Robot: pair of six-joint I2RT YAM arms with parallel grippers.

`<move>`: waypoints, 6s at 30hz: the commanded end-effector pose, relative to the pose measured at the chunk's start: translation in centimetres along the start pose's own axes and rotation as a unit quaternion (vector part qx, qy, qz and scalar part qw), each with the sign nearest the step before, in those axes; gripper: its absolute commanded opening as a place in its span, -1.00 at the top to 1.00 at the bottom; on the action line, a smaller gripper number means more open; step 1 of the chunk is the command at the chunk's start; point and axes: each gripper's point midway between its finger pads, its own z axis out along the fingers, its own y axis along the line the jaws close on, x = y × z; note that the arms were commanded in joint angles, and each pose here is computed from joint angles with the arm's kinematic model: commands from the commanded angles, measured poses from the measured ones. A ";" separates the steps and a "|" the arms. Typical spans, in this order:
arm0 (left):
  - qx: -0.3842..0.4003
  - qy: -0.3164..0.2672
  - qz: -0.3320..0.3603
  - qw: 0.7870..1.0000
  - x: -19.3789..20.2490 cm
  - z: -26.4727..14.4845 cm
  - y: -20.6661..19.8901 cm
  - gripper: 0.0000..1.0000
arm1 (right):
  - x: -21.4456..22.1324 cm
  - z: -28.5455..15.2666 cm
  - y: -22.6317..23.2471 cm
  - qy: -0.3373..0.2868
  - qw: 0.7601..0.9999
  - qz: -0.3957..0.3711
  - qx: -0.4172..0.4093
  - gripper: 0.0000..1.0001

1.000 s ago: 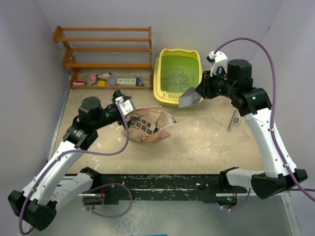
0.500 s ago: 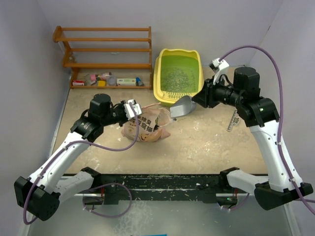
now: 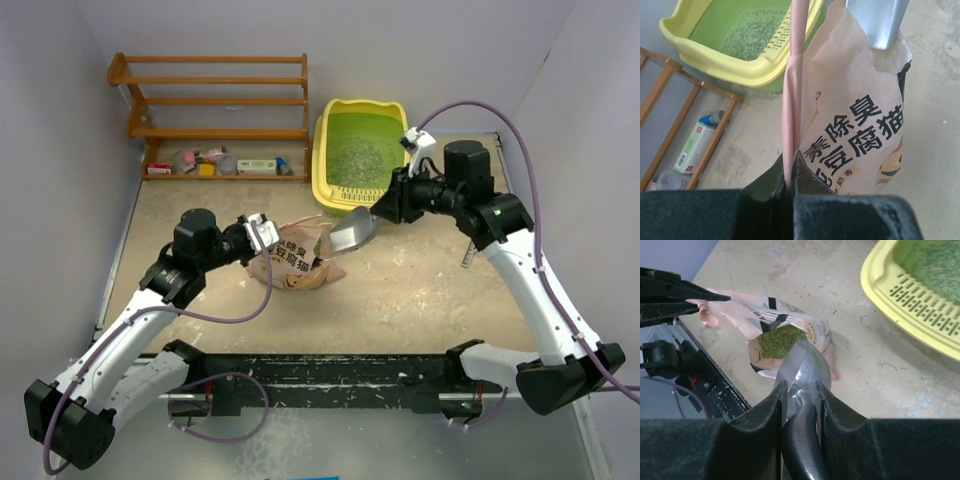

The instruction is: Fill the litter box with clean litter

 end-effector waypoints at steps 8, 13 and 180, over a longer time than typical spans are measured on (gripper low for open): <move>-0.050 -0.089 -0.011 0.995 -3.3 -1.0 1.1 1.00 | -0.8 4.6 2.1 -0.014 0.999 -0.033 -0.004 1.00; -0.065 -0.135 -0.014 0.989 -5.3 -1.8 1.5 1.00 | 0.2 6.9 1.7 0.004 0.999 -0.040 0.013 1.00; -0.072 -0.171 -0.106 0.977 -6.1 -0.7 2.0 0.09 | 10.7 -1.0 -0.2 -0.356 0.901 0.243 -0.049 1.00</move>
